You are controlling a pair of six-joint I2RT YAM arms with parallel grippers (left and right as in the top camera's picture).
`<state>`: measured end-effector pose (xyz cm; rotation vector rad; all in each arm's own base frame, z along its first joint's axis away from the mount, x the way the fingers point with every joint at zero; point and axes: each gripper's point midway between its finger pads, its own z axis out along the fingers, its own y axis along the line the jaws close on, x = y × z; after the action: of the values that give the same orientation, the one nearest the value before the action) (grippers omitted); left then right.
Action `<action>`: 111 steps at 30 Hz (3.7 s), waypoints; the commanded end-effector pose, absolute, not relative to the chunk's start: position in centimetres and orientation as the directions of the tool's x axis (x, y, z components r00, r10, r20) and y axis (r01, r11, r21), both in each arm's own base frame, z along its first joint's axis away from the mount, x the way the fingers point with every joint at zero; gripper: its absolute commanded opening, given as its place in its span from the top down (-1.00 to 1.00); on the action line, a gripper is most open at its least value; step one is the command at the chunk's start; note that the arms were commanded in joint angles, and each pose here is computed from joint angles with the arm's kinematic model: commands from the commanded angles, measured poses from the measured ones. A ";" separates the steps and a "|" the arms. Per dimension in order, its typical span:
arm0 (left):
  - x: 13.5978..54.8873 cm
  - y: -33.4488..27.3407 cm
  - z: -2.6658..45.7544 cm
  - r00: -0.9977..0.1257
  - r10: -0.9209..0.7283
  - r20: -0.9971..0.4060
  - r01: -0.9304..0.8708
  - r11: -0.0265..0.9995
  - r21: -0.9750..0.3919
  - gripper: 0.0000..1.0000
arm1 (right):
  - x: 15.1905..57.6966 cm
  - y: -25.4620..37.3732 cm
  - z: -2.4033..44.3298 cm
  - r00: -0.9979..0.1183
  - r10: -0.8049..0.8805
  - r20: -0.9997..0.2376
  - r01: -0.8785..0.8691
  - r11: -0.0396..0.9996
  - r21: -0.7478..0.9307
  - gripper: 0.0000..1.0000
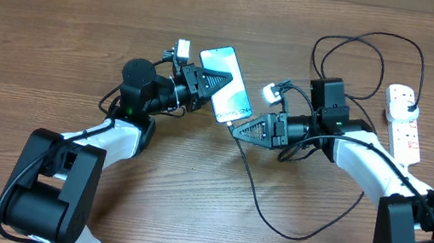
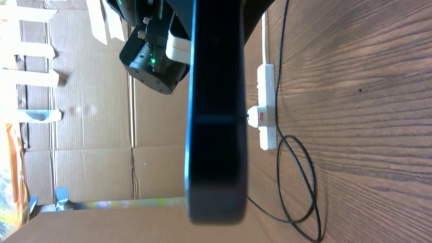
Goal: Plug charger to phone and switch on socket
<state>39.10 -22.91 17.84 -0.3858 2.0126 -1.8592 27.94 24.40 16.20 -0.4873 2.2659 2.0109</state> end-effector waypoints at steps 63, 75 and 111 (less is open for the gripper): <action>39.2 -23.8 19.5 -0.881 -0.442 -0.170 0.140 0.101 -0.985 0.91 | 30.6 23.7 17.3 -0.967 -0.099 -0.234 -0.246 0.137 0.960 0.92; 39.1 -23.8 19.5 -0.886 -0.435 -0.158 0.130 0.094 -0.987 0.91 | 30.8 23.7 17.4 -0.966 -0.096 -0.241 -0.252 0.135 0.958 0.92; 40.6 -22.5 19.6 -0.847 -0.519 -0.118 0.090 0.080 -0.993 0.91 | 31.9 23.8 18.6 -0.963 -0.070 -0.261 -0.268 0.117 0.956 0.92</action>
<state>41.14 -21.94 18.63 -0.4652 1.9300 -1.7894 31.54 23.72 17.38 -0.2955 2.2715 1.9879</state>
